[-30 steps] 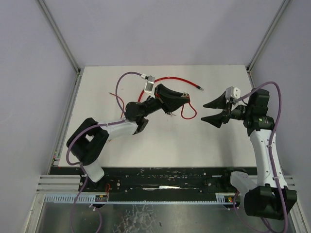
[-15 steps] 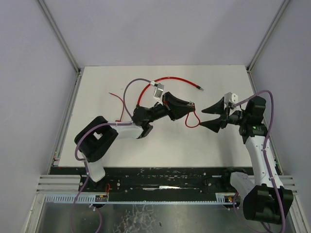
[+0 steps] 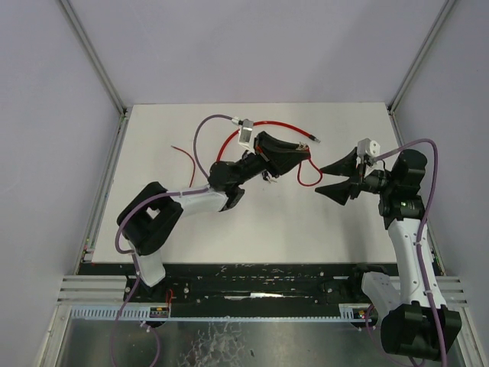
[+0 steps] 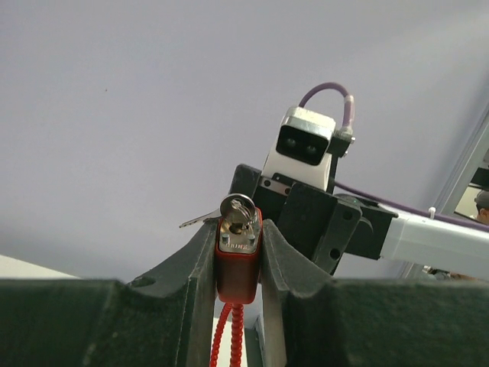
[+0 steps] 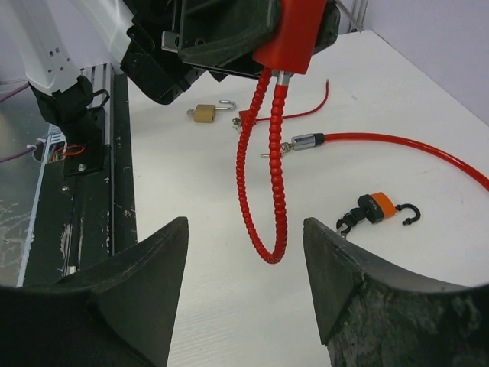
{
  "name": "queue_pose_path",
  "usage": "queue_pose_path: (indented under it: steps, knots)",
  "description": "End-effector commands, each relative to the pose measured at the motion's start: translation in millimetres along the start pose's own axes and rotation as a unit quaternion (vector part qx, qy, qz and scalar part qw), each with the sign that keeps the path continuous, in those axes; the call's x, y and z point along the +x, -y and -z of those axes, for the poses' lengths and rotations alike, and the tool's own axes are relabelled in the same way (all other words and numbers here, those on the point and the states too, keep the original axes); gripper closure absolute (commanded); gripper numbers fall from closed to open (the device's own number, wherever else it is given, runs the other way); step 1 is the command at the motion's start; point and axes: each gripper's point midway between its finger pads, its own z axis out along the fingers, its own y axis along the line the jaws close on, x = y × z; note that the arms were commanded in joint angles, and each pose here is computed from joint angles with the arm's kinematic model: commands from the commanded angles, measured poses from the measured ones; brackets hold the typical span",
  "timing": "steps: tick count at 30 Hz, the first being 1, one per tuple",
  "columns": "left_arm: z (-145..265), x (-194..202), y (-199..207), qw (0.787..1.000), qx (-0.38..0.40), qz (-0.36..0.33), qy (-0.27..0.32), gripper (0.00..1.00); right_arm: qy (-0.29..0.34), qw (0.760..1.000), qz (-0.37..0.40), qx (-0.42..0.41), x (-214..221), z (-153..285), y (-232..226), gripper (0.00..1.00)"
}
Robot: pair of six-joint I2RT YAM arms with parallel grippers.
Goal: Lock with the key
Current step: Lock the lock.
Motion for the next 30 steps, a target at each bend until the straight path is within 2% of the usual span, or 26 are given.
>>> queue_pose_path:
  steps: [1,9,14,19,24,27,30]
  knots:
    - [-11,-23,12,0.998,0.021,0.002,0.052,1.00,0.006,1.000,0.019,0.006,-21,3,4,0.33]
    - [-11,3,19,0.999,0.020,0.022,0.037,1.00,0.014,1.000,-0.007,0.006,-15,2,9,0.34]
    - [-10,15,17,0.999,0.010,0.021,0.030,1.00,0.020,1.000,-0.013,0.011,-11,1,11,0.40]
    - [-8,18,15,1.000,0.004,0.010,0.026,1.00,0.019,1.000,-0.015,0.007,-9,1,9,0.62]
    - [-7,19,11,1.000,-0.002,0.005,0.026,1.00,0.019,1.000,-0.017,0.002,-9,0,8,0.90]
    - [-7,23,8,1.000,-0.003,0.006,0.024,1.00,0.020,0.999,-0.025,0.003,-9,-1,8,0.98]
    - [-6,25,6,1.000,-0.004,-0.001,0.025,1.00,0.029,0.999,-0.030,0.001,-12,-5,7,1.00]
